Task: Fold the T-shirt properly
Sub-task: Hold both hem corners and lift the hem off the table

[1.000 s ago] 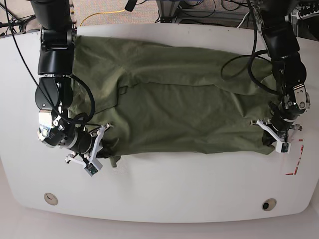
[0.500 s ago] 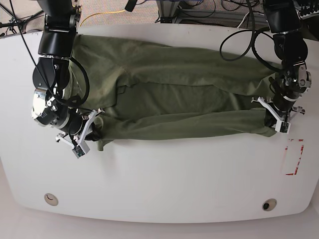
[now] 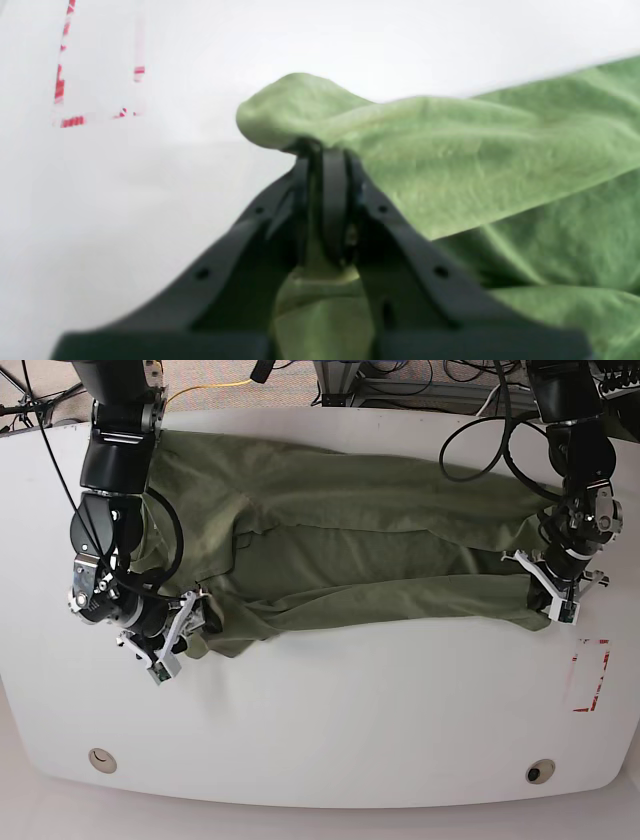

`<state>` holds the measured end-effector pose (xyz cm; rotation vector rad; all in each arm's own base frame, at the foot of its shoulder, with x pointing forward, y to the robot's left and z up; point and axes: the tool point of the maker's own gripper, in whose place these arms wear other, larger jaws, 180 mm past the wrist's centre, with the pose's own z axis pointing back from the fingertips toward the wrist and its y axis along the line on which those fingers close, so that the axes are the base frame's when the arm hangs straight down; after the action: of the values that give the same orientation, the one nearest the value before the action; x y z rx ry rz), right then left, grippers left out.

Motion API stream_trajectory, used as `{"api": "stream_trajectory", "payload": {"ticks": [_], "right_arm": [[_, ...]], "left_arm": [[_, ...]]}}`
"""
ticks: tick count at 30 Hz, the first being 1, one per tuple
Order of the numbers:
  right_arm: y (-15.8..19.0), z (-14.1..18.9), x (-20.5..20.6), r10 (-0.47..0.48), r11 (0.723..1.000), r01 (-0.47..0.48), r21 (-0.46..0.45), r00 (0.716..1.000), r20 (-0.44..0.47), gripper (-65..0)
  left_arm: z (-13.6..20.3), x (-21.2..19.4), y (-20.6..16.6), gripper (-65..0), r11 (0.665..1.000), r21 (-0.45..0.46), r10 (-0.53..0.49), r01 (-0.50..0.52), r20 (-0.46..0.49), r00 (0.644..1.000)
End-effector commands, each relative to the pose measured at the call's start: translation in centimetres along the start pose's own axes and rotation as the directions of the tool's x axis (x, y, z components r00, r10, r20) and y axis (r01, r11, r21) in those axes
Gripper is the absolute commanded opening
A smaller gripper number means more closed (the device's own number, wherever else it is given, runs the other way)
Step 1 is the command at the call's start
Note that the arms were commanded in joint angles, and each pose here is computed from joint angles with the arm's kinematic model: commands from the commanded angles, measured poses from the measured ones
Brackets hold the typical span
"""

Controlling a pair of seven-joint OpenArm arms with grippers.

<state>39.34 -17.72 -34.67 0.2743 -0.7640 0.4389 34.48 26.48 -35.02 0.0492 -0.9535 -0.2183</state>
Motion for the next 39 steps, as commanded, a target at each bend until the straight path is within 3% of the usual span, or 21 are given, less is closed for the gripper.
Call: {"api": "stream_trajectory", "payload": {"ticks": [1, 8, 13, 18, 31, 35, 39], "right_arm": [[-1.7, 0.1, 2.9, -0.034, 0.999, 0.036, -0.016, 0.995, 0.091, -19.7], [-4.7, -2.1, 3.9, -0.202, 0.979, 0.205, -0.012, 0.973, 0.108, -19.0], [-6.4, -2.9, 3.3, -0.303, 0.953, 0.303, 0.004, 0.953, 0.024, -19.0], [-6.7, -3.1, 2.1, -0.45, 0.892, 0.448, 0.063, 0.893, 0.01, -18.5], [-2.1, -5.7, 4.4, -0.431, 0.885, 0.426, 0.189, 0.902, -0.018, -19.0], [-3.4, -4.2, 6.8, -0.386, 0.914, 0.373, 0.162, 0.921, 0.055, -19.0], [-6.7, -1.8, 5.4, -0.362, 0.931, 0.357, 0.078, 0.931, 0.052, -19.0]], "left_arm": [[0.3, 2.0, 0.8, -65.0, 1.0, 0.017, -0.015, 0.014, 0.059, 0.998], [0.3, 1.9, 0.7, -65.0, 1.0, 0.015, -0.011, 0.01, 0.057, 0.998], [0.3, 1.9, 0.7, -65.0, 1.0, 0.015, -0.011, 0.01, 0.057, 0.998], [0.2, 1.8, 0.8, -65.0, 1.0, 0.016, -0.01, 0.009, 0.053, 0.999], [0.2, 2.0, 0.8, -65.0, 1.0, 0.018, -0.01, 0.009, 0.056, 0.998], [0.1, 2.0, 0.8, -65.0, 1.0, 0.018, -0.01, 0.009, 0.058, 0.998], [0.2, 2.1, 1.0, -65.0, 1.0, 0.02, -0.014, 0.013, 0.057, 0.998]]}}
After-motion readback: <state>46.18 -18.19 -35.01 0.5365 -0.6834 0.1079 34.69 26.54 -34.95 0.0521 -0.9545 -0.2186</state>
